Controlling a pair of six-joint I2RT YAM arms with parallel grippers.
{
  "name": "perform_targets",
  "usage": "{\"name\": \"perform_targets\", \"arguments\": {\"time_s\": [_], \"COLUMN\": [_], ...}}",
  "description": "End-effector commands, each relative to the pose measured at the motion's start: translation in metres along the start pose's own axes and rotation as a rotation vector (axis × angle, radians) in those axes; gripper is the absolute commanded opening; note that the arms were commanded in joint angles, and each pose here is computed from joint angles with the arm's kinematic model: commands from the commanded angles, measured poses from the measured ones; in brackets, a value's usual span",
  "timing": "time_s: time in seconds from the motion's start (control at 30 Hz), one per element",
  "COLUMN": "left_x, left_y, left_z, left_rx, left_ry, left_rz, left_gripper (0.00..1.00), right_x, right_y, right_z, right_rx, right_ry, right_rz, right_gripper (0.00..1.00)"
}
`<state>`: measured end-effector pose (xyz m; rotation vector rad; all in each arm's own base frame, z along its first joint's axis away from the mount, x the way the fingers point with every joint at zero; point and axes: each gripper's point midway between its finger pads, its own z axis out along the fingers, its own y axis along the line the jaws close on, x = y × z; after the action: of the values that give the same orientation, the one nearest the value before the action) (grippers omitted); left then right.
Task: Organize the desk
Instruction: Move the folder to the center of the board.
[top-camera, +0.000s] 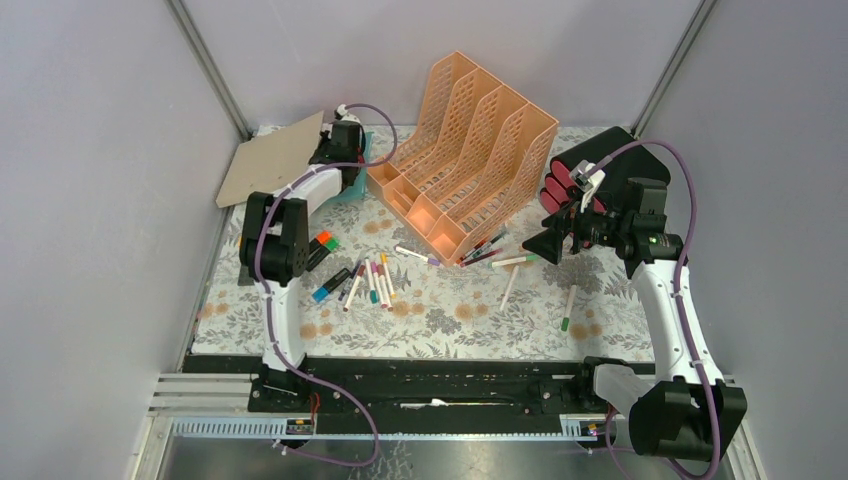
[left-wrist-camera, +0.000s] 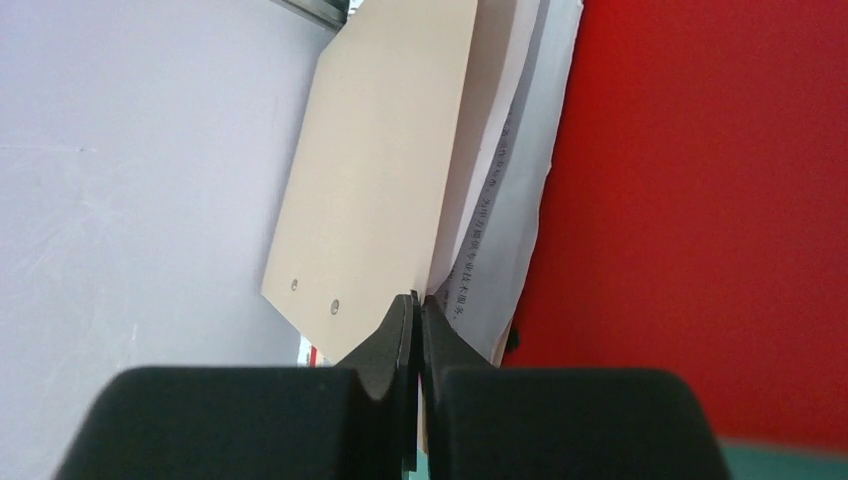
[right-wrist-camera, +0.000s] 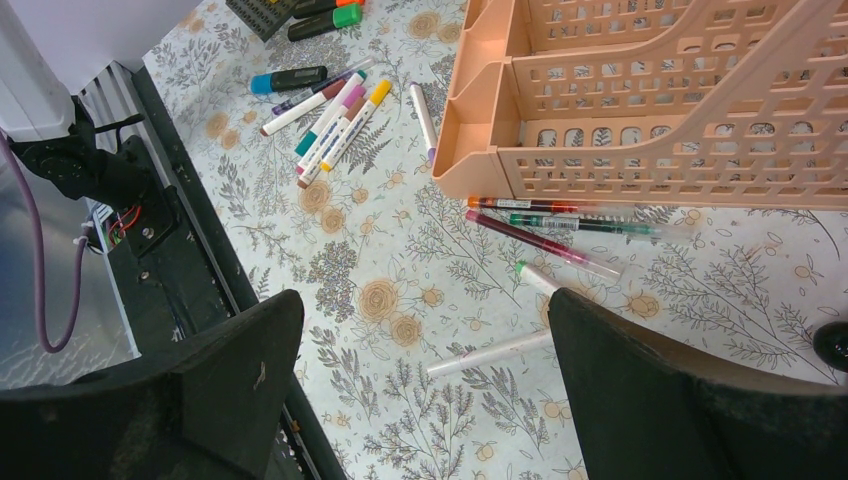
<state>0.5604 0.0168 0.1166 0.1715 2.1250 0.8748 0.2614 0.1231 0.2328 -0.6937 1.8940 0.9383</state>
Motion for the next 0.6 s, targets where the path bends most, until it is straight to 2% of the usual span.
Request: {"name": "perform_targets", "arguments": {"time_s": [0.0, 0.17, 0.57], "left_x": [-0.054, -0.072, -0.065], "left_y": [0.023, 0.013, -0.025], "left_z": [-0.056, -0.101, -0.183], "left_rx": [-0.032, 0.026, 0.299], "left_ry": [-0.163, -0.231, -0.236], "left_rz": [-0.110, -0.131, -0.223], "left_gripper": [0.00, 0.00, 0.00], "right_x": [-0.012, -0.013, -0.014], "right_y": [0.010, 0.015, 0.019], "right_z": [-0.003, -0.003, 0.005], "right_rx": [-0.032, -0.055, -0.139], "right_ry": [-0.026, -0.032, -0.055], "right_rz": [-0.029, -0.024, 0.069], "right_gripper": [1.00, 1.00, 1.00]}}
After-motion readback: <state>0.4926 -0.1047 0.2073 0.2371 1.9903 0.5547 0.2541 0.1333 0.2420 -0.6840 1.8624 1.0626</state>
